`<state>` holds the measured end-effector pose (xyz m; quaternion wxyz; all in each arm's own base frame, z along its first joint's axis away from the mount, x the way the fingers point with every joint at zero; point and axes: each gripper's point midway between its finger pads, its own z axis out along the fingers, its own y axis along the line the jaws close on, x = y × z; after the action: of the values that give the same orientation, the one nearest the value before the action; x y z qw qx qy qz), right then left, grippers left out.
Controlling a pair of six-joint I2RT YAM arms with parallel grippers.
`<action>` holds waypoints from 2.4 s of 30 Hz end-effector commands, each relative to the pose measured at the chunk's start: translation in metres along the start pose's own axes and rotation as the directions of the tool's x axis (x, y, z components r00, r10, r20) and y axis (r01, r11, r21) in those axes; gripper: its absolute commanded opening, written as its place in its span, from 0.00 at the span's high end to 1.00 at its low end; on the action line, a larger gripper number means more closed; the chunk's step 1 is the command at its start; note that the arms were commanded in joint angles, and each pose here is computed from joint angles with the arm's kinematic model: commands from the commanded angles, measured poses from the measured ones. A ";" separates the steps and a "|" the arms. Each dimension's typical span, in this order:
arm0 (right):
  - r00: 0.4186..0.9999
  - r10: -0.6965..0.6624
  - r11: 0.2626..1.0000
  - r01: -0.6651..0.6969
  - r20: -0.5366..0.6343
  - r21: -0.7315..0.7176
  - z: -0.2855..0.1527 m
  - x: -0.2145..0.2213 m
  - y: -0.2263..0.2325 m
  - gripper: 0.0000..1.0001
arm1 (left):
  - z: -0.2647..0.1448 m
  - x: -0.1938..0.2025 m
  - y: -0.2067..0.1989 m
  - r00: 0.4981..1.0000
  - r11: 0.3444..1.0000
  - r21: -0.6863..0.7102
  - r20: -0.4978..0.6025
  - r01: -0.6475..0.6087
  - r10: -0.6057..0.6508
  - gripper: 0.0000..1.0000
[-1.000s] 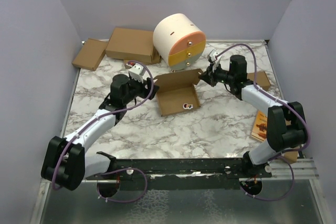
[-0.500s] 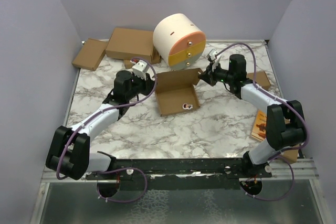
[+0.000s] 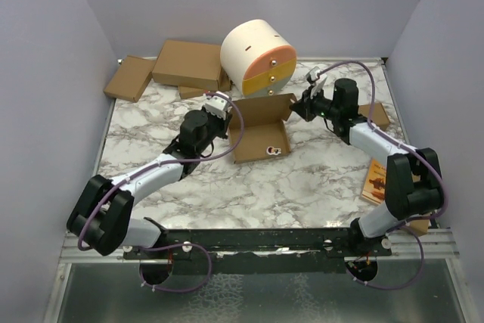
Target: Fold the paper box
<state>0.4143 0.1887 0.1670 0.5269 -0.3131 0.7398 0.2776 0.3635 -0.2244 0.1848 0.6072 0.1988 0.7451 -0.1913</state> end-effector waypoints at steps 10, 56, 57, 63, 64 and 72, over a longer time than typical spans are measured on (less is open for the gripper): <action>0.985 0.076 0.940 -0.123 0.155 0.320 0.016 -0.016 0.021 0.99 | 0.019 -0.018 -0.008 0.969 0.975 -0.209 0.245 0.074 -0.021 1.00; 0.978 0.139 0.976 -0.110 -0.154 0.186 -0.013 0.084 0.120 0.99 | -0.028 0.079 -0.047 0.995 0.987 -0.133 -0.038 0.091 -0.097 0.99; 0.977 0.142 0.977 -0.112 -0.159 0.182 -0.014 0.085 0.121 0.99 | -0.030 0.080 -0.047 0.994 0.987 -0.131 -0.044 0.090 -0.097 0.99; 0.974 0.132 0.977 -0.097 -0.185 0.189 -0.020 0.090 0.120 0.99 | -0.035 0.086 -0.049 0.992 0.989 -0.117 -0.071 0.095 -0.103 0.99; 0.974 0.130 0.977 -0.094 -0.187 0.192 -0.020 0.091 0.120 0.99 | -0.035 0.086 -0.049 0.992 0.989 -0.116 -0.075 0.095 -0.105 0.99; 0.975 0.103 0.973 -0.058 -0.197 0.223 -0.022 0.095 0.112 0.99 | -0.041 0.092 -0.050 0.988 0.988 -0.110 -0.090 0.111 -0.121 0.98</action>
<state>0.3216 0.2153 0.1139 0.5136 -0.2056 0.8188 0.1531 0.3142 -0.2145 0.1240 0.6138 0.0837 0.7762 -0.1172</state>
